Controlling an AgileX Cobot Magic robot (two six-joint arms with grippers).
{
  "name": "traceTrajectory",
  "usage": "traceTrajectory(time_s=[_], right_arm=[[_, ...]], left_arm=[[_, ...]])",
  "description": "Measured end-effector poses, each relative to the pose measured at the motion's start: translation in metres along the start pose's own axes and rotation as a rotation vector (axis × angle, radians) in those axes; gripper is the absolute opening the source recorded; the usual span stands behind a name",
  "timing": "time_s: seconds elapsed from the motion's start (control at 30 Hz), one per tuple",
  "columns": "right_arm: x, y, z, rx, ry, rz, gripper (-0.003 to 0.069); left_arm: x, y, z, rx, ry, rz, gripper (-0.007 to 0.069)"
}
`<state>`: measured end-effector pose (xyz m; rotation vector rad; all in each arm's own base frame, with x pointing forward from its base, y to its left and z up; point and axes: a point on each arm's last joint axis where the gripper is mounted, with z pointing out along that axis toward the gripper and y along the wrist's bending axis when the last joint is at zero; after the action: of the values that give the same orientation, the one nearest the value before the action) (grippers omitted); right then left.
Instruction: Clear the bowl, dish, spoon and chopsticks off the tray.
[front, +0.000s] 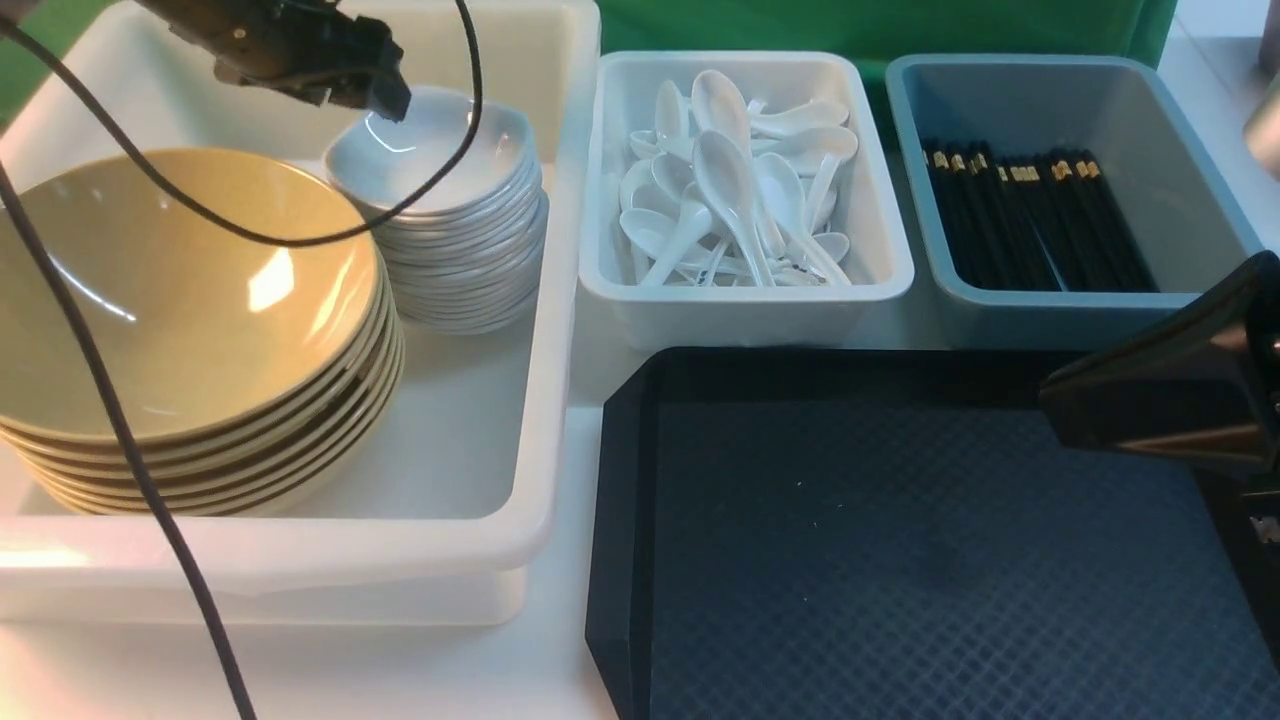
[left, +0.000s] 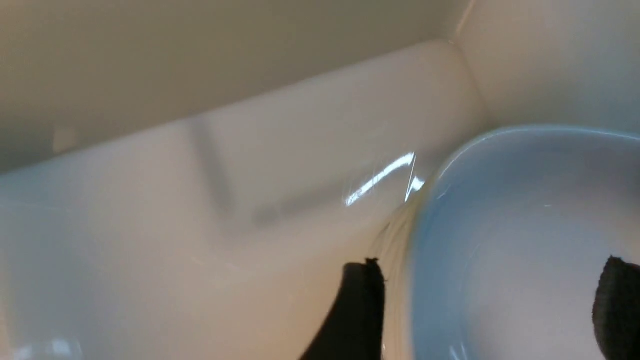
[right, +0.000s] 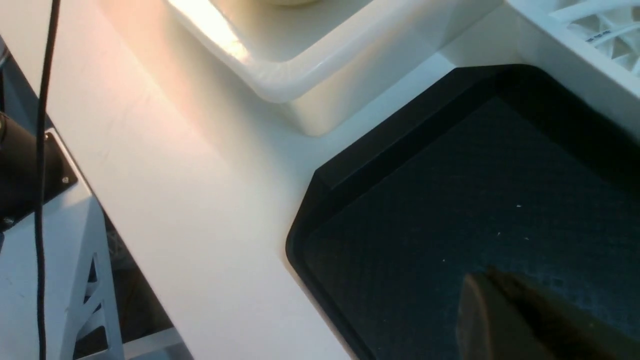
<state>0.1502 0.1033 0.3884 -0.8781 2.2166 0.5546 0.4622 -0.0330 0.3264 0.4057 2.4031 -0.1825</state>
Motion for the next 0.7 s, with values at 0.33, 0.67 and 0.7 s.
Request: traceTrajectory(time_s=[0.33,0.67,0.7], right_arm=[[-0.006,-0.004,0.000,0.044,-0.070,-0.020,0.0043],[-0.013,-0.007,-0.001,0.079,-0.146,-0.039,0.0043],[-0.014,-0.007,-0.001,0.080,-0.149,-0.041,0.0043]], left_arm=[[-0.012,-0.034,-0.179,-0.151,-0.098,0.026,0.0256],[0.101,-0.078,-0.266,-0.138,-0.121,0.002,-0.0010],[0.130,-0.086,-0.270,-0.129,-0.141,-0.008,-0.0011]])
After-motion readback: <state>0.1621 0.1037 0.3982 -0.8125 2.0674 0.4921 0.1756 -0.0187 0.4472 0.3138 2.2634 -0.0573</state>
